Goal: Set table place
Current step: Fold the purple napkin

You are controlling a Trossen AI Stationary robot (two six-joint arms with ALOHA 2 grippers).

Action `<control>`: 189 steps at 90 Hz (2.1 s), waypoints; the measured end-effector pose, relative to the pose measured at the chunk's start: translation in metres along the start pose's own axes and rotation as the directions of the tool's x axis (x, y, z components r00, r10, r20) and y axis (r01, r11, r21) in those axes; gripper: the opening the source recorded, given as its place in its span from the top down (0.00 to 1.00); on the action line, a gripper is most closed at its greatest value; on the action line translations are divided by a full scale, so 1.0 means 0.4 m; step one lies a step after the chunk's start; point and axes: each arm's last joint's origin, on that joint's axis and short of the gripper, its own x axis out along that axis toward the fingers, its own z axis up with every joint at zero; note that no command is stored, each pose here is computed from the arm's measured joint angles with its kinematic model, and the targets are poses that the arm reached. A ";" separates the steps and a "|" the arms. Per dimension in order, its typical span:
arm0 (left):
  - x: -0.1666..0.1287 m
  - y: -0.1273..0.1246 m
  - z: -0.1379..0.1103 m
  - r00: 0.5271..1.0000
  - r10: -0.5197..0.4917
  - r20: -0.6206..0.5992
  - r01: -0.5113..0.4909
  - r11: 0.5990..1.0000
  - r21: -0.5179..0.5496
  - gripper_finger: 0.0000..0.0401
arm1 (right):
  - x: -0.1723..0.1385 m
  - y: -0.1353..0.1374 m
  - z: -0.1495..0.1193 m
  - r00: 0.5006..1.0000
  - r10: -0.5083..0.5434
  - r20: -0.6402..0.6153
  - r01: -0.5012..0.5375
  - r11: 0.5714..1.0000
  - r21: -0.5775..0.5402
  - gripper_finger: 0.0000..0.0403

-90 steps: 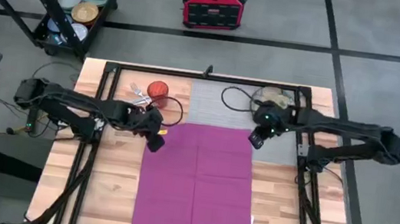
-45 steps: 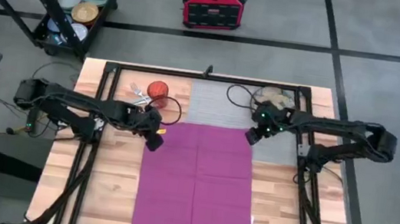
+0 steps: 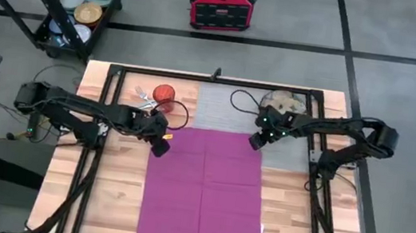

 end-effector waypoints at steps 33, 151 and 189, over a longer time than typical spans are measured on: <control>0.000 0.000 0.000 1.000 0.001 -0.001 -0.001 1.000 0.001 1.00 | -0.001 -0.004 -0.006 0.999 -0.047 -0.003 0.047 0.999 -0.001 0.98; 0.000 0.002 -0.002 1.000 0.010 -0.008 -0.010 0.999 0.030 1.00 | -0.037 -0.001 0.004 0.998 0.050 0.041 -0.050 0.999 -0.019 0.45; 0.000 0.001 -0.001 1.000 0.008 -0.004 -0.007 0.999 0.042 1.00 | 0.016 -0.002 0.004 1.000 -0.009 -0.005 0.009 1.000 -0.022 0.55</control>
